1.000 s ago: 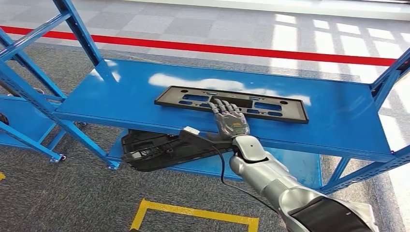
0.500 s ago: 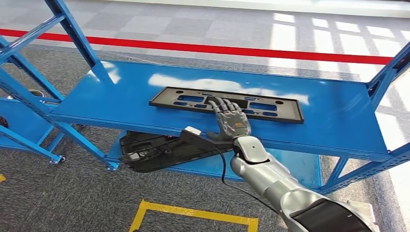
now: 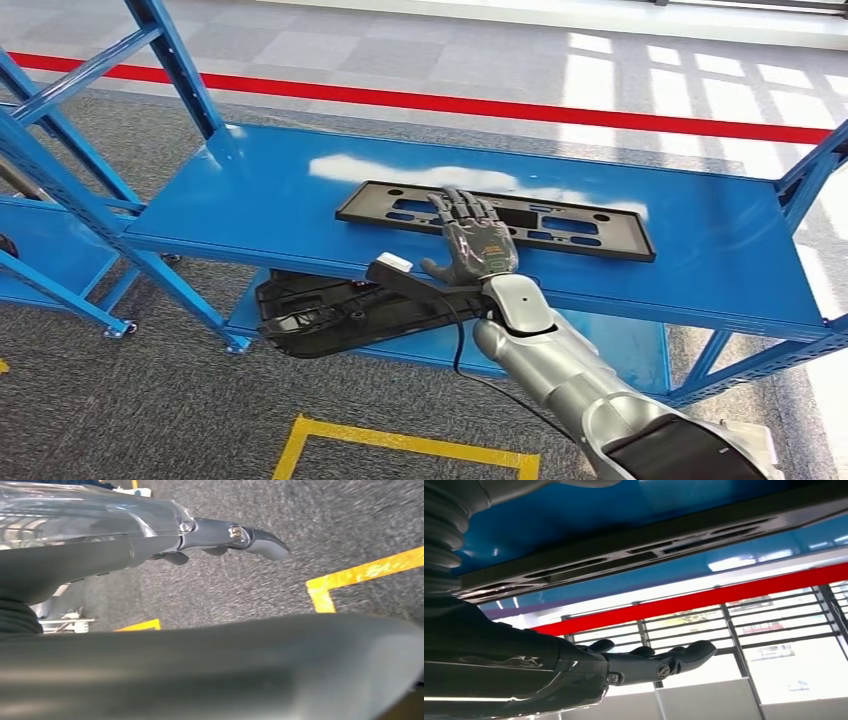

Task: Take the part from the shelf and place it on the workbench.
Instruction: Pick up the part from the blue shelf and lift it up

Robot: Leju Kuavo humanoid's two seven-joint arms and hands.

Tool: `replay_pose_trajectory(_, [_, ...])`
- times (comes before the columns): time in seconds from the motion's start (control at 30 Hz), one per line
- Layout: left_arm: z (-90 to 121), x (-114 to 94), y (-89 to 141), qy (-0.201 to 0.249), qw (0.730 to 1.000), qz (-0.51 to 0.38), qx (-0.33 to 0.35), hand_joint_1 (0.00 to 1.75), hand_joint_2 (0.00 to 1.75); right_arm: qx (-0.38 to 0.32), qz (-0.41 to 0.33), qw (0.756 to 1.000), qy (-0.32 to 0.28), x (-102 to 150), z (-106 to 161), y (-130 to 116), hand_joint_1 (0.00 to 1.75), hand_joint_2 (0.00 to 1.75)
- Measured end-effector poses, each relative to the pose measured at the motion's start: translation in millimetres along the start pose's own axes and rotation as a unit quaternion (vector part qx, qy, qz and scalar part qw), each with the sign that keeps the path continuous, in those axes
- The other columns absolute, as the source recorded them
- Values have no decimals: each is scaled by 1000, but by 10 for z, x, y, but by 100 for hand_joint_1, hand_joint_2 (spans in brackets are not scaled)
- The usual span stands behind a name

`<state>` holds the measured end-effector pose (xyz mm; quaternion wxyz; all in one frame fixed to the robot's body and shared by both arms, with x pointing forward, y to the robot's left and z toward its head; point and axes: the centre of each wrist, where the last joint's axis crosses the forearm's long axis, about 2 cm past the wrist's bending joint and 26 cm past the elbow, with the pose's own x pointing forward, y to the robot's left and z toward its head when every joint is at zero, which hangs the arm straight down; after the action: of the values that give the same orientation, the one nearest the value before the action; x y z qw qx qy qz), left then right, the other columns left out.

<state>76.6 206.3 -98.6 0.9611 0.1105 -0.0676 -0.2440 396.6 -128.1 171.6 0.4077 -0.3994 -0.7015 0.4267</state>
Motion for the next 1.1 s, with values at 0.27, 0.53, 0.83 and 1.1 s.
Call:
replay_pose_trajectory(0.27, [-1, 9, 6, -1, 1000, 0, -1, 0, 0, -6, 0, 1000, -2, -3, -9, -32, 0, 175])
replay_pose_trajectory(0.53, [-1, 14, 10, 6, 1000, 0, -1, 0, 0, -6, 4, 1000, -5, -10, -6, -37, 0, 175])
replay_pose_trajectory(0.83, [-1, -7, -2, 8, 1000, -1, -2, 0, 0, 3, 6, 1000, 0, -54, 58, 15, 0, 175])
replay_pose_trajectory(1.1, [-1, -6, -2, 9, 1000, -2, -3, 0, 0, 5, 5, 1000, 0, -45, 64, 22, 0, 175])
